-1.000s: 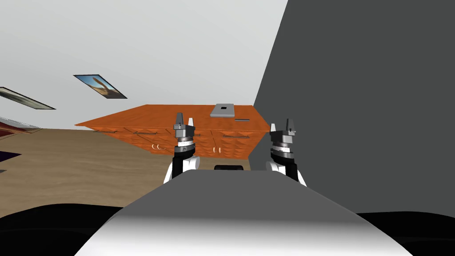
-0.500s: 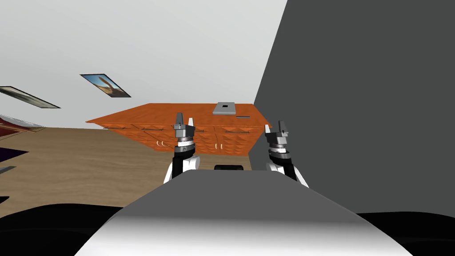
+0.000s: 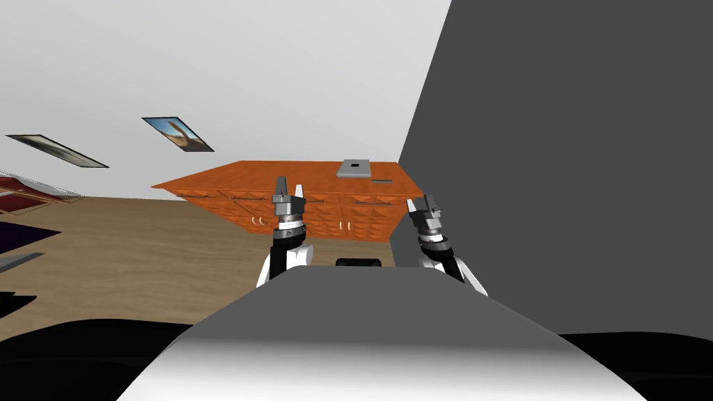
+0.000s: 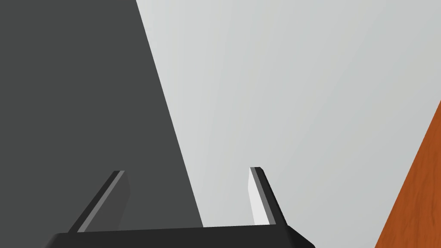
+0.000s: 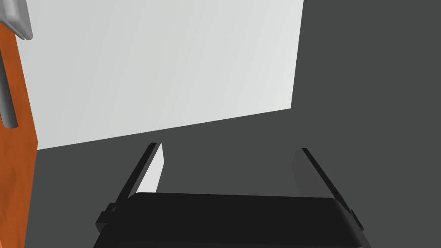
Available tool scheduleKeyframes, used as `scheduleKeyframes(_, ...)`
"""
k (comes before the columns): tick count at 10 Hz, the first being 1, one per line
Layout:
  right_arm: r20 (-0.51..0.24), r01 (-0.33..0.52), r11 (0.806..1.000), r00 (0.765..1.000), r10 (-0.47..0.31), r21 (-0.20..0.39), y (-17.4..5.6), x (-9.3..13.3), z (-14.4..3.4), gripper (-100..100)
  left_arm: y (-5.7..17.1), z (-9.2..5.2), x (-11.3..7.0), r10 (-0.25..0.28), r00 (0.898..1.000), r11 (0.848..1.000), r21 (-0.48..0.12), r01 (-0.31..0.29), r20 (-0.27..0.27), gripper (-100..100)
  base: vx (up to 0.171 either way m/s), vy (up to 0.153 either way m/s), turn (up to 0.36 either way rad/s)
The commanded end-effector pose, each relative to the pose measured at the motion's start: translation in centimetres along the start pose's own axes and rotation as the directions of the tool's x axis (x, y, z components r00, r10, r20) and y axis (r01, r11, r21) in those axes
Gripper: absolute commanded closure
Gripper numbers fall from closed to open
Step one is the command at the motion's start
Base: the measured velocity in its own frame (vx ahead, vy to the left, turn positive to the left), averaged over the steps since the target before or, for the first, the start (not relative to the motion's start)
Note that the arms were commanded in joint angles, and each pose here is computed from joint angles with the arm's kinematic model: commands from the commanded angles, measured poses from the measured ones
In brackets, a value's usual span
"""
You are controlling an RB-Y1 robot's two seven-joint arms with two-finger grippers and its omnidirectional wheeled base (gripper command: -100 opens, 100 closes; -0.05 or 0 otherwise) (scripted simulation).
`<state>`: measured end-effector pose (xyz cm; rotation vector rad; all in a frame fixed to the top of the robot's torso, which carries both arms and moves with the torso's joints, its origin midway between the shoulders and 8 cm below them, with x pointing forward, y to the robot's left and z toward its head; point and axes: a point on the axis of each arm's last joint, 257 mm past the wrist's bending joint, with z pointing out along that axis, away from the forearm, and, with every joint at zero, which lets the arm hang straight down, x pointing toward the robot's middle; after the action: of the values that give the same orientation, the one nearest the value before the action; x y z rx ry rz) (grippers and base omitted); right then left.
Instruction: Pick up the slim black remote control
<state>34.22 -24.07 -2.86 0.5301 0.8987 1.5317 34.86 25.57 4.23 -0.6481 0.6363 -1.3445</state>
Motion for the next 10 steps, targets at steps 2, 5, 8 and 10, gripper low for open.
scheduleKeyframes(2,-0.075,-0.002,1.000,0.997,0.003,0.016,-1.0,1.3,-0.7,-100,0.0,0.0,0.0,0.000,1.000,1.000,0.000,0.000,0.000,0,-0.090,0.022,0.033)
scheduleKeyframes(5,-0.190,-0.002,0.999,0.982,0.012,0.053,-2.9,3.0,-2.3,-100,0.0,0.0,0.0,0.000,1.000,1.000,0.000,0.000,0.000,0,-0.085,0.016,0.054)
scheduleKeyframes(8,-0.281,0.020,0.996,0.960,0.005,0.085,-4.1,3.9,-3.6,-100,0.0,0.0,0.0,0.000,1.000,1.000,0.000,0.000,0.000,0,-0.081,0.014,0.060)
scheduleKeyframes(10,-0.340,0.032,0.993,0.940,0.007,0.110,-5.2,4.4,-4.8,-100,0.0,0.0,0.0,0.000,1.000,1.000,0.000,0.000,0.000,0,-0.037,0.016,0.041)
